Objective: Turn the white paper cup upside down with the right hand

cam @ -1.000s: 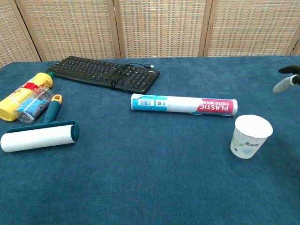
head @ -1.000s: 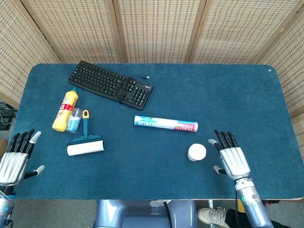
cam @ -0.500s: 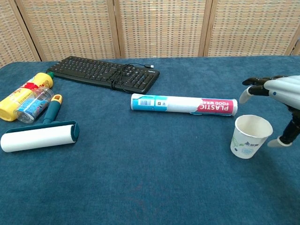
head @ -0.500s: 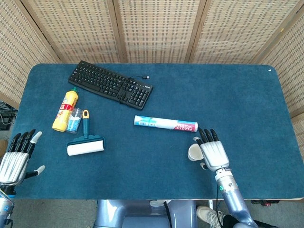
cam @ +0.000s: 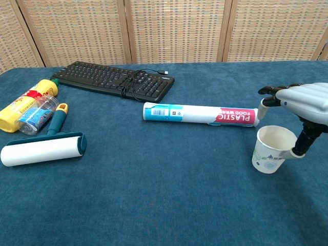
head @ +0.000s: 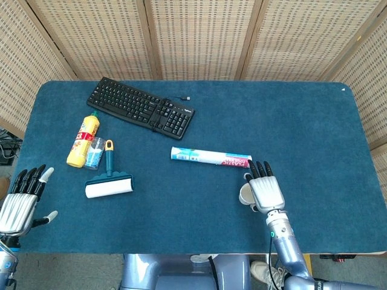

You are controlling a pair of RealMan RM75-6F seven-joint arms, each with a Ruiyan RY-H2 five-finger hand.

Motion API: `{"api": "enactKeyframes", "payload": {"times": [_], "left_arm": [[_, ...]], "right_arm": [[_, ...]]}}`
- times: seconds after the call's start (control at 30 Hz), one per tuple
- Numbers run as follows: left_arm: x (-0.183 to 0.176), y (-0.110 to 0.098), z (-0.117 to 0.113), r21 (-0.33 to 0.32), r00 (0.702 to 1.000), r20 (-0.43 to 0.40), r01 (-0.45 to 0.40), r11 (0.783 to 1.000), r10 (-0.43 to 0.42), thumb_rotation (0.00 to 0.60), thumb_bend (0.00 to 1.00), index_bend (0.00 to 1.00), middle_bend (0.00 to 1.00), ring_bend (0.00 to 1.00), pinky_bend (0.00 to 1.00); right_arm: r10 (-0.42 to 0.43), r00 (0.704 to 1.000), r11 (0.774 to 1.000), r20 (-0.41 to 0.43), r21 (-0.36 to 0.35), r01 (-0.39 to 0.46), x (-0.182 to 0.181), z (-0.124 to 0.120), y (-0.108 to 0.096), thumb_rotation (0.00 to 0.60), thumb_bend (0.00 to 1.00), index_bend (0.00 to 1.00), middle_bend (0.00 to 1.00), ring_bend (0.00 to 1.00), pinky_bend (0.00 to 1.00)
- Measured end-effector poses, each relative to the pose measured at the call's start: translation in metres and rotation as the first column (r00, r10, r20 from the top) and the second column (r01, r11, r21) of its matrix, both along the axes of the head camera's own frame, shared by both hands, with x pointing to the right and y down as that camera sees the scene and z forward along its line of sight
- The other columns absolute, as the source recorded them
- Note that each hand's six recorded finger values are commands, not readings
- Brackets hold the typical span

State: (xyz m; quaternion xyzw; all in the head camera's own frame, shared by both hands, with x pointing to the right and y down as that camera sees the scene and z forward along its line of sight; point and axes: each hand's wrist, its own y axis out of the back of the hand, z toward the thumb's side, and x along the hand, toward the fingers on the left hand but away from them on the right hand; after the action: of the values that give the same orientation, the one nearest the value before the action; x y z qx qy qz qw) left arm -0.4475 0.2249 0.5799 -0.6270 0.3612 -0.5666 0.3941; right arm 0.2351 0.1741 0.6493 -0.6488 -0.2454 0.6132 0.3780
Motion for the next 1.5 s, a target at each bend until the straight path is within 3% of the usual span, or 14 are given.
{"api": "enactKeyframes", "payload": {"times": [0.73,1.07,1.27,1.5], "left_arm": [[0.000,0.000,0.000,-0.002,1.000,-0.006,0.001,1.000,-0.001,0.600,0.08,0.00,0.00,0.00,0.00],[0.000,0.000,0.001,-0.006,1.000,-0.001,-0.004,1.000,0.004,0.600,0.08,0.00,0.00,0.00,0.00],[0.001,0.000,0.001,-0.002,1.000,0.002,-0.003,1.000,0.003,0.600,0.08,0.00,0.00,0.00,0.00],[0.001,0.000,0.001,-0.003,1.000,0.003,-0.003,1.000,0.003,0.600,0.08,0.00,0.00,0.00,0.00]], "right_arm": [[0.007,1.000,1.000,-0.030,-0.007,-0.007,0.003,0.011,0.005,0.600,0.20,0.44,0.07,0.00,0.14],[0.057,0.996,0.998,0.066,0.001,-0.057,-0.002,0.003,0.002,0.600,0.20,0.44,0.07,0.00,0.14],[0.168,0.961,0.986,0.218,-0.034,-0.164,-0.005,-0.001,-0.004,0.600,0.20,0.46,0.08,0.00,0.12],[0.320,0.862,0.947,0.392,-0.120,-0.297,-0.008,0.007,-0.009,0.600,0.20,0.46,0.08,0.00,0.08]]}}
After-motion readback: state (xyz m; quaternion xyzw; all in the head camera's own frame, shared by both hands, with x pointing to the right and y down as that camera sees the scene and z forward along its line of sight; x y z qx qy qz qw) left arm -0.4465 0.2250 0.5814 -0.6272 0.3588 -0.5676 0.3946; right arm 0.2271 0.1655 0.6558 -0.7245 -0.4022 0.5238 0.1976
